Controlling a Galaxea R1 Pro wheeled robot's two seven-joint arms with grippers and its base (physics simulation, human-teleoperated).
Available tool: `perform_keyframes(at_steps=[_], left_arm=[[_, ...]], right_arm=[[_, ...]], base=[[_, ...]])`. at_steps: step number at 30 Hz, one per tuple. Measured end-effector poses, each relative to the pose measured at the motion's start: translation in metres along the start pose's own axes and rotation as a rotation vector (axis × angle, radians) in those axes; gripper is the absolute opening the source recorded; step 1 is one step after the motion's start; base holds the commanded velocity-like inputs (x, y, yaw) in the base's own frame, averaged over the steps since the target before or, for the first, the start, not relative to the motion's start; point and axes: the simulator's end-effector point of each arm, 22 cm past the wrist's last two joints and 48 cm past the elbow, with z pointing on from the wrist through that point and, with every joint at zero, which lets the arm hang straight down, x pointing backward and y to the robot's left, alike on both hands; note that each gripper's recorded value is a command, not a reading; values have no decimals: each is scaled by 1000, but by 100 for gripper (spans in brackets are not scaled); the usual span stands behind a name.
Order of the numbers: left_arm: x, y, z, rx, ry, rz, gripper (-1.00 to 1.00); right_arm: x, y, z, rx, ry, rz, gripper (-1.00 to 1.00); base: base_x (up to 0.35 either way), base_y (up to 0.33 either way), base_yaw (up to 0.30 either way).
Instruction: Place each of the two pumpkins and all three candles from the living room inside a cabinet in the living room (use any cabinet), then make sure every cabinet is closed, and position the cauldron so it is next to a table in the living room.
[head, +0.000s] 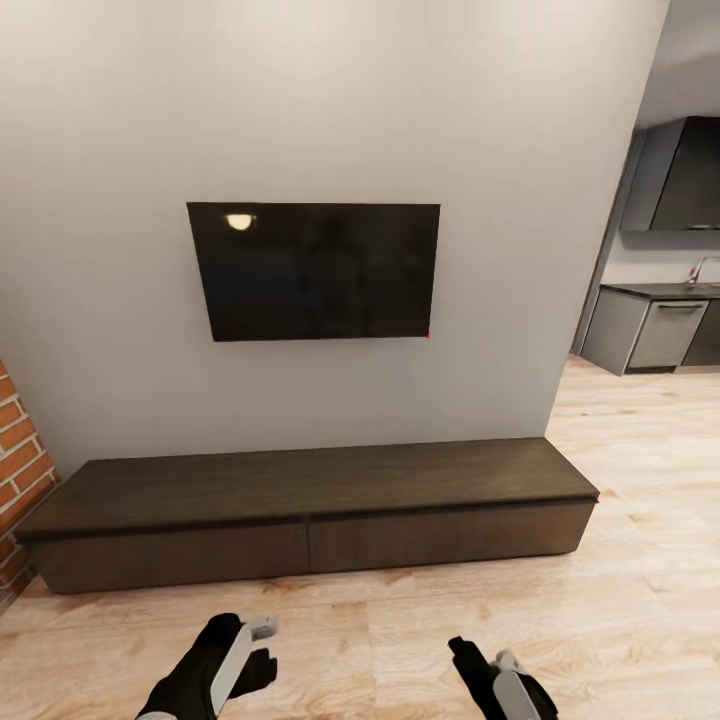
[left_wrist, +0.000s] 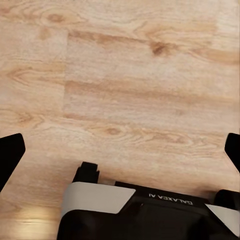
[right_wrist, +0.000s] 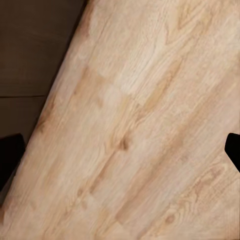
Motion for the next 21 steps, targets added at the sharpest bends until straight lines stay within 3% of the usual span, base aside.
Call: perform_keyframes(at_steps=[3,9,15,17,19,21], left_arm=[[-4,-2,-6,5,8,7,100],[-22,-3,-26,19,4,18,100],[-25,-4,-30,36,8,-1,100],[-21,-5,-31,51,27,-16,100],[-18,-6,-32,60,49,-18,100],[-16,-7,-33,64,60,-18,100]], right_arm=[[1,-1,2,4,-15,6,100],[7,16,10,-17,14,2,100],[8,33,10,-79,27,28,100],[5,37,10,-106,39,102,100],[-2,48,8,-176,47,256,100],[-17,67,2,-300,37,434,100]], base=[[0,0,0],[0,0,0],[0,0,0],[0,0,0],[0,0,0],[0,0,0]])
